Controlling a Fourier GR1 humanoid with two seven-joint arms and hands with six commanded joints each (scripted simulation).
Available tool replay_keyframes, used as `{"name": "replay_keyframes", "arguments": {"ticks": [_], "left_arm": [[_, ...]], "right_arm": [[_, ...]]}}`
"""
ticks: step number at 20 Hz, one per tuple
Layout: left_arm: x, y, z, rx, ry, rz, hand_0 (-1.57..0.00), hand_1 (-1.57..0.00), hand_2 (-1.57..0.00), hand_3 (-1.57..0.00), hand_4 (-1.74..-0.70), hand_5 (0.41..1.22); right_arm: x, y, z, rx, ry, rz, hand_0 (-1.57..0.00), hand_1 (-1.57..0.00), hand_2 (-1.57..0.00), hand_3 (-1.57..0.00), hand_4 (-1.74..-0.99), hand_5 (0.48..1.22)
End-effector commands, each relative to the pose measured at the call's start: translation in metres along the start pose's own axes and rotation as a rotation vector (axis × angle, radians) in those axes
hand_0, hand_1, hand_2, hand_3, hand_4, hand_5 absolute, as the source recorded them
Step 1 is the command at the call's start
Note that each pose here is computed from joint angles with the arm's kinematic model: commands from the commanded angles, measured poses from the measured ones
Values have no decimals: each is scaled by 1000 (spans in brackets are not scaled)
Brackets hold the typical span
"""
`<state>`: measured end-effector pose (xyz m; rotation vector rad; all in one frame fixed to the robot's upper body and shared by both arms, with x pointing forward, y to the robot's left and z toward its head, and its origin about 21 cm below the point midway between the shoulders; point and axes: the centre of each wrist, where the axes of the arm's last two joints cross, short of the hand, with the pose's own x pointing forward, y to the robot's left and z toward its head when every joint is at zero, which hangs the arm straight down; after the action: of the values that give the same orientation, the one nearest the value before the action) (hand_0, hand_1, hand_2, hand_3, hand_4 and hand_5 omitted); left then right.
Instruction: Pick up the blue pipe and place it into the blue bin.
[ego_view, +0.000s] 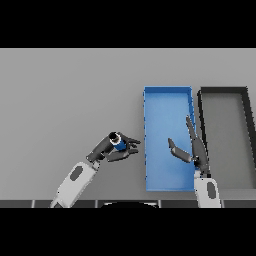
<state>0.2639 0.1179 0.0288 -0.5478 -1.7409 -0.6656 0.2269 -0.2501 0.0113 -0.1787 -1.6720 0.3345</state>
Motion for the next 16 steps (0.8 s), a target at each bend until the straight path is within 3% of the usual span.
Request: {"name": "replay_keyframes", "arguments": {"ticks": [1, 8, 11, 13, 16], "left_arm": [[6, -1, -1, -12, -18, -5, -1554, -1556, -1558, -1558, -1465, 1215], [20, -7, -11, -50, 5, -28, -1567, -1568, -1568, -1568, -1466, 1220], [18, -4, -8, -53, -3, -21, -1569, -1569, -1570, -1570, -1466, 1220], [16, -8, -5, -55, -1, -23, -1570, -1570, -1570, -1570, -1466, 1220], [16, -6, -8, -61, 2, -28, -1570, -1570, -1571, -1571, -1467, 1220]], "right_arm": [[0, 0, -1, 1, 13, 0, 1, 1, 1, 1, -1184, 643], [4, 1, 4, -31, -11, 22, 1, 1, 1, 1, -1145, 643], [8, 27, 47, -183, 11, 41, 1, 1, 1, 1, -1138, 643], [15, 49, 82, -309, 45, 68, 1, 1, 1, 1, -1188, 643], [30, 58, 97, -403, 50, 79, 1, 1, -20, 1, -1187, 642]]}}
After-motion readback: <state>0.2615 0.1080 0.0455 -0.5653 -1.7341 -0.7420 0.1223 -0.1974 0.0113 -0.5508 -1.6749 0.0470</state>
